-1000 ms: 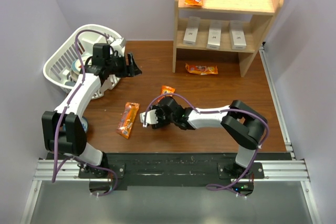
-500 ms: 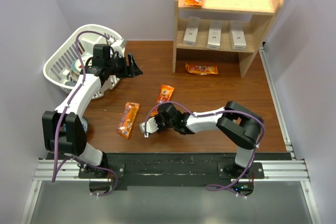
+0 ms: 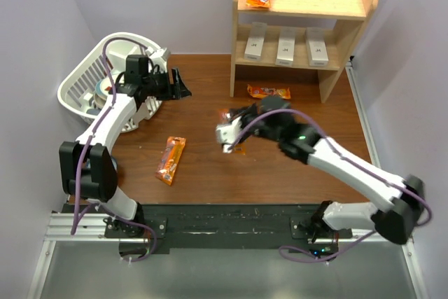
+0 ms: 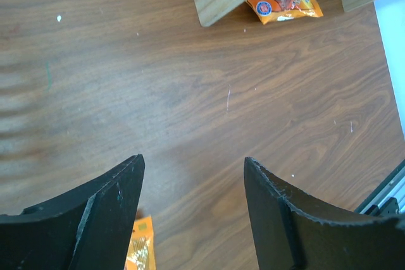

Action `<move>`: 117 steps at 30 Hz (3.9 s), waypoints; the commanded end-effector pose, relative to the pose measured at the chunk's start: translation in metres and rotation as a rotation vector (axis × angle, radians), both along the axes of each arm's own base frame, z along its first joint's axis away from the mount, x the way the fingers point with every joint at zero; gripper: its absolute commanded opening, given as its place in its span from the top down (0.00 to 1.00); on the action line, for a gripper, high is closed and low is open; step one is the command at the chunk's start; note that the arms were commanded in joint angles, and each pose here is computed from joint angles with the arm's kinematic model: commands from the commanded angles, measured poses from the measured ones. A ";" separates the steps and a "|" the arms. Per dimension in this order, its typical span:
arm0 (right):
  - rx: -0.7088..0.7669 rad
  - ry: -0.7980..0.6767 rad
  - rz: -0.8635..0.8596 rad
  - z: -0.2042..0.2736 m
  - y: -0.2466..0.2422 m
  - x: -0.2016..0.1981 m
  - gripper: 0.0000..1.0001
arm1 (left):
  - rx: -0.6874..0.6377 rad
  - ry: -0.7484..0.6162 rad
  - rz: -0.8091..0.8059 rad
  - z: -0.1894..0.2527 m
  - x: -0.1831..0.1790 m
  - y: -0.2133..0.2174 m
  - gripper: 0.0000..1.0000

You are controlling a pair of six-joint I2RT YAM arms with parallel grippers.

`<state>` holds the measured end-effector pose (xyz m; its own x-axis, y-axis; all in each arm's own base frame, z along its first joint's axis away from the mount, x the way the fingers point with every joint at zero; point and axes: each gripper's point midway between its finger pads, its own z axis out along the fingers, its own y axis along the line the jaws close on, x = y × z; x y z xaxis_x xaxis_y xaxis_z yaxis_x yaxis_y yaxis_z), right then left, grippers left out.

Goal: Place and organize the shaving razors onto the shelf

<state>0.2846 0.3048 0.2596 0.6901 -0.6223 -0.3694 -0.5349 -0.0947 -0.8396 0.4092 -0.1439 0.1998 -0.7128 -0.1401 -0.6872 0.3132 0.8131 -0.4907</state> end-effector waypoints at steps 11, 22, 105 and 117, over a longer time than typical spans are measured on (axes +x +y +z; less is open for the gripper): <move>0.379 -0.491 -0.314 0.289 -0.108 0.077 1.00 | 0.021 -0.054 -0.025 0.014 0.027 0.001 0.31; 0.731 -0.731 -0.549 0.412 -0.207 0.167 1.00 | 0.014 -0.024 -0.020 -0.002 0.017 0.001 0.31; 0.238 -0.604 -0.181 0.279 -0.160 0.209 1.00 | 0.024 0.056 -0.029 -0.042 0.010 0.000 0.31; 0.055 -0.485 -0.133 0.211 -0.159 0.200 1.00 | 0.034 0.064 -0.046 -0.049 0.011 -0.007 0.31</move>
<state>0.4924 0.1468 0.4853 0.6979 -0.7090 -0.1011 -0.0729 0.0701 -0.9949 0.4052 -0.1443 0.1346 -0.8021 -0.0963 -0.5894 0.2653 0.8268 -0.4961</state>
